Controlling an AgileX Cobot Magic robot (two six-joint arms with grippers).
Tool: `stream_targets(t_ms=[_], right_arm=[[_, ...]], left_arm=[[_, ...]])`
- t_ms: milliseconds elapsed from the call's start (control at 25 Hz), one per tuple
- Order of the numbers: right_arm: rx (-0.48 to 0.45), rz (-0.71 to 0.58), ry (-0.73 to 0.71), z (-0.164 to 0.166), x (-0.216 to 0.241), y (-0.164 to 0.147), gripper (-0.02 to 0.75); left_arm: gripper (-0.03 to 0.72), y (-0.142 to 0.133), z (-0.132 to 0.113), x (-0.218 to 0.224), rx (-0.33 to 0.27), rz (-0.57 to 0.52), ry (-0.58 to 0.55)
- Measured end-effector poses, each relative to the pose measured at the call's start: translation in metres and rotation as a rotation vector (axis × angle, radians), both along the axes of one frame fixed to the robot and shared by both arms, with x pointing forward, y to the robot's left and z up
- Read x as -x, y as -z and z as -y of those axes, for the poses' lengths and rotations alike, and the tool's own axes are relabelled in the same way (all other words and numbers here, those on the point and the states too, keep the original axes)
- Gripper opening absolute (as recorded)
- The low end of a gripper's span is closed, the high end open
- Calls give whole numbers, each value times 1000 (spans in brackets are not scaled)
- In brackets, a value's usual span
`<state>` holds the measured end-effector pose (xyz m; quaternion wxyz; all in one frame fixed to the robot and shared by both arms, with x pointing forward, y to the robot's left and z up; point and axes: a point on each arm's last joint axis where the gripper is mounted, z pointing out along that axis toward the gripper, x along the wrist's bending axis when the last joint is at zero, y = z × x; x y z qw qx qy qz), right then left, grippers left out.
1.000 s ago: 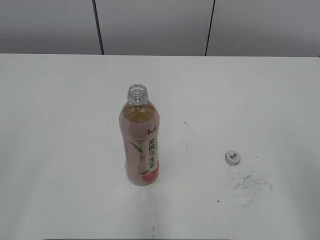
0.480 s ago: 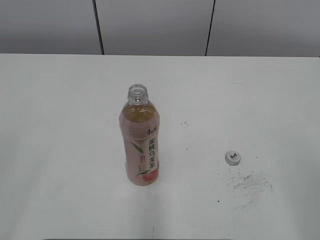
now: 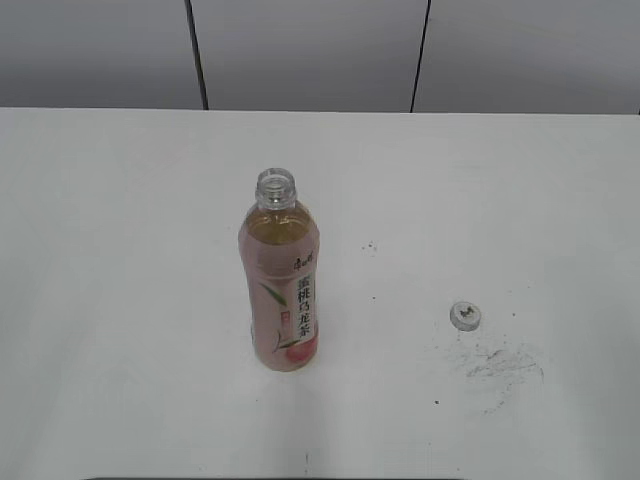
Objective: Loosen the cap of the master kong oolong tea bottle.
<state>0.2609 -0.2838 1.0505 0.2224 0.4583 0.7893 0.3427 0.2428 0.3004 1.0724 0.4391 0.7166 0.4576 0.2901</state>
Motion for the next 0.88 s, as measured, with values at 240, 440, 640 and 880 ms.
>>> stream_targets(t_ms=[240,440,640,880], right_arm=[[-18,43,117,4,5,-1,557],[-50,192,306,10,26,-2,557],[-54,227,345,10,32,-2,557],[-54,228,346,10,32,-2,557]], left_arm=[[542,0,-2,4,7,20,-202],[542,0,-2,14,18,79,-400],[542,1,-2,16,19,88,-423],[542,1,-2,16,19,87,-392]])
